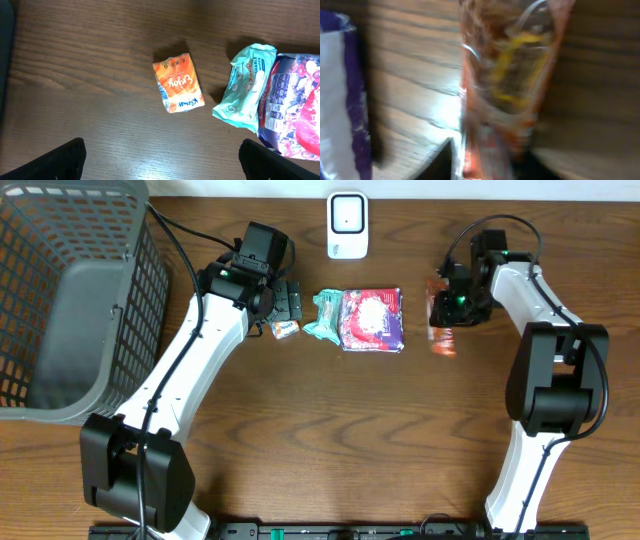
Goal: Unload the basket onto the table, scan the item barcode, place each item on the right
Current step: 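Lift the chocolate bar with the right gripper and pull it right, then hold the chocolate bar up in front of the scanner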
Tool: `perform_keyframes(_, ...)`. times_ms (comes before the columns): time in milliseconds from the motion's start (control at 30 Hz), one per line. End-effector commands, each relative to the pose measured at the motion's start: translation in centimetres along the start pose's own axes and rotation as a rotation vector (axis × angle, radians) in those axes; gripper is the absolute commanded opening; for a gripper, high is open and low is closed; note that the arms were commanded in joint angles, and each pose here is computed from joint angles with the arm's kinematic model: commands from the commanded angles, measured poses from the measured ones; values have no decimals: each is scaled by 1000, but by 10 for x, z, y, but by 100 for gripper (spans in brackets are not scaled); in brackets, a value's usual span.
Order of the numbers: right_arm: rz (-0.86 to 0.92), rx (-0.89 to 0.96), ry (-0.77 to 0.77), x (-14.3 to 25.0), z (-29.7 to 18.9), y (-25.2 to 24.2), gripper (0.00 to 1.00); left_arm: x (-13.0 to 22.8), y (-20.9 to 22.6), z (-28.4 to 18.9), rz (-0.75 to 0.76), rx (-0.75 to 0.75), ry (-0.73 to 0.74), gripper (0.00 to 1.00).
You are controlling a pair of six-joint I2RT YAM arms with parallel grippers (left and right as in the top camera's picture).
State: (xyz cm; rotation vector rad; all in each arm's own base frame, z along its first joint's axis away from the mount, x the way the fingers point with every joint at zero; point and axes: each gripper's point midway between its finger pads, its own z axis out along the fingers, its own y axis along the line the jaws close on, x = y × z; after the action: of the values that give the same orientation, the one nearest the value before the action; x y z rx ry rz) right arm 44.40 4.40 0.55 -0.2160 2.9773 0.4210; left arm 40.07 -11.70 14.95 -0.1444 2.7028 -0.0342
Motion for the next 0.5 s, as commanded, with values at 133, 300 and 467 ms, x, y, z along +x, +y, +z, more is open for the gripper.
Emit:
perform_keyframes(133, 49, -29, -68, -25, -10, 18, 1, -5, 2, -1, -9, -10, -12, 98)
perform_keyframes(300, 88, -92, -235, -82, -56, 45, 1, -5, 2, -1, -9, -10, -12, 98)
perform_keyframes(467, 13, -136, -458, -143, -102, 93, 1, -5, 2, -1, -9, -10, -11, 98)
